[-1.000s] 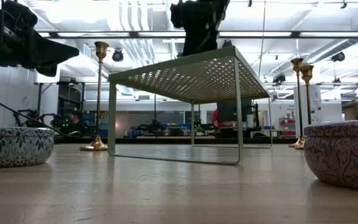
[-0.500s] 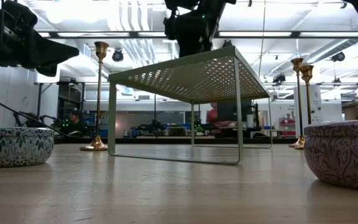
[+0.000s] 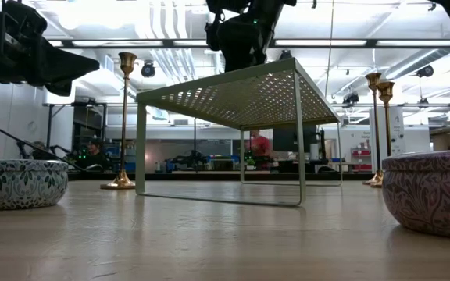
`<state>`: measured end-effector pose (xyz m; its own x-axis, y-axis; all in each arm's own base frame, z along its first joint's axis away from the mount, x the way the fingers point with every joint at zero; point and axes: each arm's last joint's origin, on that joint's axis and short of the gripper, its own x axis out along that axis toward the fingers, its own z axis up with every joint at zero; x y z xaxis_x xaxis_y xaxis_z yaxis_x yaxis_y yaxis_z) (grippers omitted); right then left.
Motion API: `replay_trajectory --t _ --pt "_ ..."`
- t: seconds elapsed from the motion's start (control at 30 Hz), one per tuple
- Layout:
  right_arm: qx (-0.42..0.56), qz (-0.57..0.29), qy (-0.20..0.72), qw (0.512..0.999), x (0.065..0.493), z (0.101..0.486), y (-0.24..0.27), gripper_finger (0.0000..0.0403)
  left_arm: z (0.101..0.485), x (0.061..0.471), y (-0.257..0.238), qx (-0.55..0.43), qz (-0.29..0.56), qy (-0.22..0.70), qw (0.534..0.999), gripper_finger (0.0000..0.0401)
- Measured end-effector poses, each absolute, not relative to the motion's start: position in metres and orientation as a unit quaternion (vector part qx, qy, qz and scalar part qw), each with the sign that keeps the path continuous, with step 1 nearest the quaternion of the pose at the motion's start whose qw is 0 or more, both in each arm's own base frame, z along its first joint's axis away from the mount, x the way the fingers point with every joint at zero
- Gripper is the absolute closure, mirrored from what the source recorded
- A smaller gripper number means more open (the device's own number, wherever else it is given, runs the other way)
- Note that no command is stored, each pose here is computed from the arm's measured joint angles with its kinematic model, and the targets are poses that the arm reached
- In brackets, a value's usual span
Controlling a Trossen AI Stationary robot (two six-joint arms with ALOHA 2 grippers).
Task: Pick & Place candle stick holders
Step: Put the white scented candle on the shelf
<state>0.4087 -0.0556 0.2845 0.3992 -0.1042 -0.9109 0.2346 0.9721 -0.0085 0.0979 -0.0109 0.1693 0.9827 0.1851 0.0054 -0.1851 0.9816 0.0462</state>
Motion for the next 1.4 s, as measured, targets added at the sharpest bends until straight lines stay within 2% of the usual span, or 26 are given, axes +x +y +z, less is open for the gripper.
replay_trajectory --t 0.43,0.8,1.13,1.4 --pt "0.055 -0.098 0.537 0.836 0.406 0.289 -0.055 0.0043 0.169 0.098 -0.011 0.023 0.093 -0.001 0.995 0.0373" --pt "0.055 -0.098 0.527 0.843 0.385 0.317 -0.051 0.0047 0.169 0.098 -0.011 0.023 0.093 -0.001 0.995 0.0373" --pt "0.049 -0.082 0.564 0.82 0.375 0.319 -0.031 0.0099 0.169 0.098 -0.011 0.023 0.093 -0.001 0.995 0.0373" --pt "0.048 -0.079 0.565 0.82 0.376 0.317 -0.025 0.0193 0.169 0.098 -0.011 0.023 0.093 -0.001 0.995 0.0373"
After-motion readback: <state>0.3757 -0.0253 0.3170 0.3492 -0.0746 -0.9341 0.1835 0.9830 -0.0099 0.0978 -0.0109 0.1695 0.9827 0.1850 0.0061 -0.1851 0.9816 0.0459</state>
